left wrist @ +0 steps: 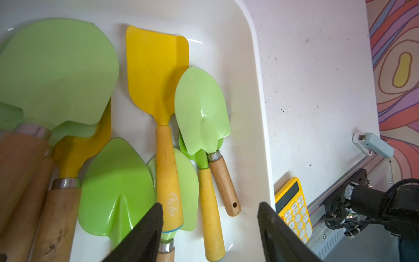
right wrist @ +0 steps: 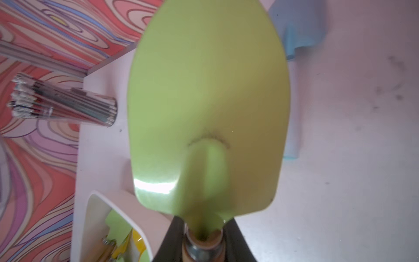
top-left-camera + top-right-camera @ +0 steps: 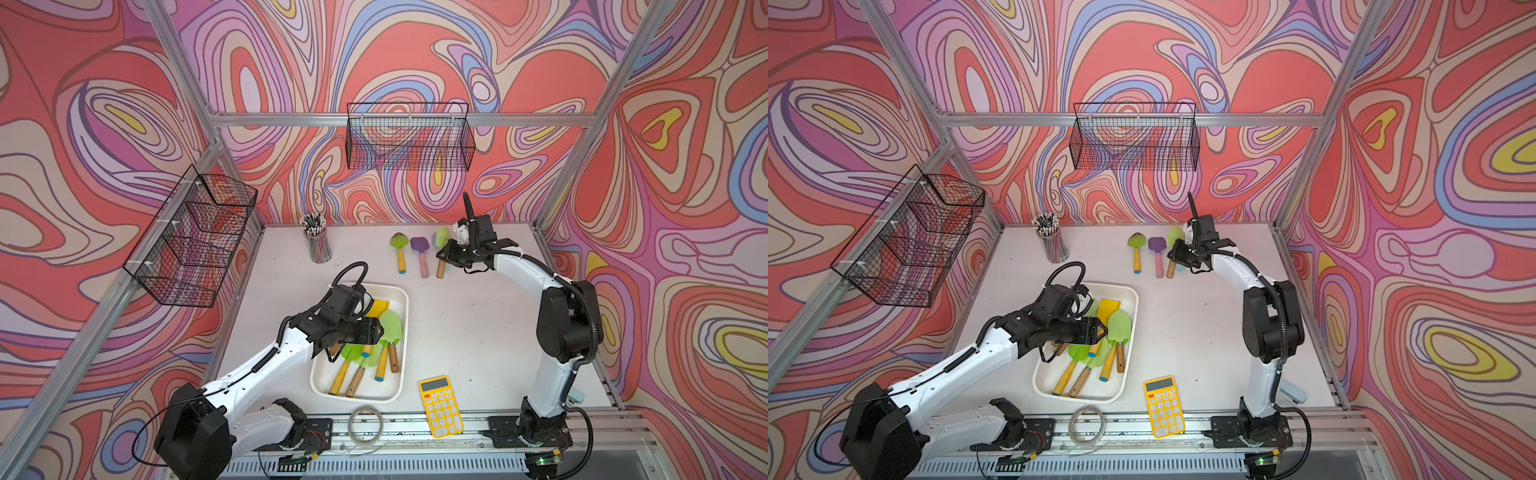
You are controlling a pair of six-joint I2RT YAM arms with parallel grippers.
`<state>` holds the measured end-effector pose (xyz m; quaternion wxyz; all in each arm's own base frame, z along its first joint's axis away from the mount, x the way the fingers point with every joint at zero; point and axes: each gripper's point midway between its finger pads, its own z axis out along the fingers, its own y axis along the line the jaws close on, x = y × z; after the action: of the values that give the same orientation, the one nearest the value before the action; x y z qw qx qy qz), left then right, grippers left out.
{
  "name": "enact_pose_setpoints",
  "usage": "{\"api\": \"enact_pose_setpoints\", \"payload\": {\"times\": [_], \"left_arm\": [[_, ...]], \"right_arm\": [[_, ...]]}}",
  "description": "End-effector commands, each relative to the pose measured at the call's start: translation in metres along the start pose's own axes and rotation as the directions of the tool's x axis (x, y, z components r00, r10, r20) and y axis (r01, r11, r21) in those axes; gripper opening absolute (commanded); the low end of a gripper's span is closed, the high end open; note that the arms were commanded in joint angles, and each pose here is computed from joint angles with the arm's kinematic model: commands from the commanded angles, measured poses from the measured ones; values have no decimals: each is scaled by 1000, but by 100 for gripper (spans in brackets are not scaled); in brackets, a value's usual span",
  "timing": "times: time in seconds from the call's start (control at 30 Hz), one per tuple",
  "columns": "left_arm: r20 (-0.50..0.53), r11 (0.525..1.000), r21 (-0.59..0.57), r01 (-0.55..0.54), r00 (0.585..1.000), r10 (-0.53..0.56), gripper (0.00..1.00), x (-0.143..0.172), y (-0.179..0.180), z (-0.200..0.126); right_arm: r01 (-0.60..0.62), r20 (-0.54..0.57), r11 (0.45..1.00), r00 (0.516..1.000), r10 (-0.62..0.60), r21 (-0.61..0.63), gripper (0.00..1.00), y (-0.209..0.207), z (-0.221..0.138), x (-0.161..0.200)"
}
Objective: Take the shovel out of the storage box
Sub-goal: Place the shovel at the center of the board.
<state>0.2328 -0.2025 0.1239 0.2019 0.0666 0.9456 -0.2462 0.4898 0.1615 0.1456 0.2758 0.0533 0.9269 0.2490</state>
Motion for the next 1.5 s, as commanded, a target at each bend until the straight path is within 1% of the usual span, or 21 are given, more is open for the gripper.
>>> {"api": "enact_pose_setpoints", "payload": {"times": [0.0, 0.13, 0.27, 0.33, 0.43, 0.53, 0.77, 0.87, 0.97, 1.1, 1.33, 1.47], "left_arm": [[27, 1000, -21, -5, 1000, 6, 74, -7, -2, 1], [12, 1000, -12, -4, 1000, 4, 74, -5, -6, 7], [-18, 1000, -20, -12, 1000, 11, 74, 2, -9, 15], [-25, 1000, -16, -12, 1000, 12, 73, 5, -11, 17], [-37, 1000, -9, -13, 999, 13, 72, 10, -15, 21], [-48, 1000, -3, -25, 999, 25, 72, 14, -21, 24], [-72, 999, 8, -38, 997, 38, 72, 24, -32, 34], [-83, 999, 7, -35, 996, 35, 72, 27, -33, 38], [-111, 999, -21, -37, 993, 35, 72, 31, -29, 42], [-114, 999, -14, -35, 993, 33, 72, 31, -29, 42], [-123, 1000, -17, -26, 992, 24, 72, 33, -28, 45], [-128, 1000, -19, -21, 992, 18, 73, 35, -28, 46]], "right_arm": [[57, -13, 965, 998, -55, 257, 12, -53, 1, -7], [65, -19, 923, 998, -62, 379, 12, -87, 7, -21], [66, -31, 883, 998, -58, 465, 12, -122, 20, -31], [69, -42, 867, 998, -56, 493, 12, -135, 29, -35], [64, -54, 860, 998, -43, 506, 12, -149, 43, -39], [63, -65, 860, 997, -34, 506, 12, -158, 56, -43], [64, -66, 870, 997, -36, 490, 12, -160, 74, -51], [64, -68, 877, 997, -36, 476, 12, -160, 83, -53], [58, -69, 883, 997, -30, 466, 13, -164, 96, -51], [59, -72, 885, 997, -29, 462, 14, -167, 108, -53], [58, -78, 905, 997, -27, 422, 17, -163, 124, -57], [60, -86, 908, 996, -27, 415, 22, -163, 127, -57]]}}
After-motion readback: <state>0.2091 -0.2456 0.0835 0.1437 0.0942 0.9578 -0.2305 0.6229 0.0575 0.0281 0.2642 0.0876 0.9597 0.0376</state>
